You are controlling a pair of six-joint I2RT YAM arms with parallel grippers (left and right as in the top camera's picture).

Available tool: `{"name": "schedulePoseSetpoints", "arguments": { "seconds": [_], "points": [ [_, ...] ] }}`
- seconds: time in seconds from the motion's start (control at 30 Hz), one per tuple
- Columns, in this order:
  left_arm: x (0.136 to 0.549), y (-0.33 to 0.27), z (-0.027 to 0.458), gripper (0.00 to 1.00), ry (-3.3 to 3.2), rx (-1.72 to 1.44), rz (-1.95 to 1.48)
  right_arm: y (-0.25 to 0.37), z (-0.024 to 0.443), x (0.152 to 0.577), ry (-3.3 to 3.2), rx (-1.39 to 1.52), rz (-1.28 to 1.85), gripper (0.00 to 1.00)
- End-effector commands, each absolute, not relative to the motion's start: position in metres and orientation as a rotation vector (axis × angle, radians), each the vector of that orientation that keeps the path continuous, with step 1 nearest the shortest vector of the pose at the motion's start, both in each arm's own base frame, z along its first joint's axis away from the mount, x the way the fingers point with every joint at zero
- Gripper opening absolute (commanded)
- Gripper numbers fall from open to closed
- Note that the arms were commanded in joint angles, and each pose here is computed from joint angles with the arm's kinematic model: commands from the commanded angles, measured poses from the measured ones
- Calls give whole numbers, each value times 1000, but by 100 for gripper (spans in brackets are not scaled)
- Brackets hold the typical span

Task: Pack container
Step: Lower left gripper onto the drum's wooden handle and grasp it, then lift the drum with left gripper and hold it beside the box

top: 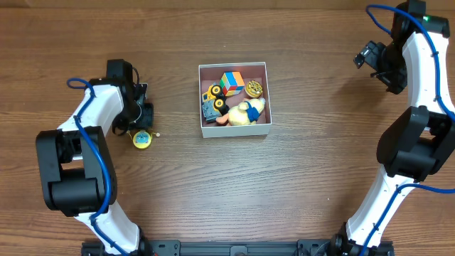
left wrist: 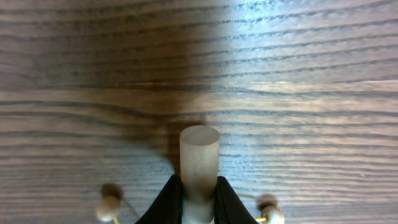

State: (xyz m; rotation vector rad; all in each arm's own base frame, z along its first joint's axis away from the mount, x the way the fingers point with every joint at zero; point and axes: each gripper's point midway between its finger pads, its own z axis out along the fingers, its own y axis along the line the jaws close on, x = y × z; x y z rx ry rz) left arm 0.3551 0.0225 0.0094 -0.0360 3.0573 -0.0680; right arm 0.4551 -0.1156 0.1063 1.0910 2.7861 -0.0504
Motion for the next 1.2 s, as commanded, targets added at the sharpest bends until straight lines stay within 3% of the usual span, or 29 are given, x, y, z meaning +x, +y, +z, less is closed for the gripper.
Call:
{"name": "schedulePoseSetpoints", "arguments": {
  "seconds": [0.0,0.2,0.4,0.67,0.8,0.93,1.0,1.17],
  "points": [
    [380,16,38,12,2991,-25,-135,-115,108,455,2783,1083,-52,100],
    [418,-8,94,13,2881,63,-179,-115,108,455,2783,1083,-52,100],
    [447,-77,147,16,2717,255,-374,-115,108,455,2783,1083,-52,100],
    [448,-198,181,24,2519,565,-466,-115,108,455,2783,1083,-52,100],
    [442,-239,189,22,2450,645,-488,-115,108,455,2783,1083,-52,100],
    [441,-246,187,17,2451,625,-373,-115,108,455,2783,1083,-52,100],
    [443,-240,185,22,2461,607,-310,-115,108,455,2783,1083,-52,100],
    [450,-195,176,22,2550,380,-117,-115,108,455,2783,1083,-52,100]
  ]
}}
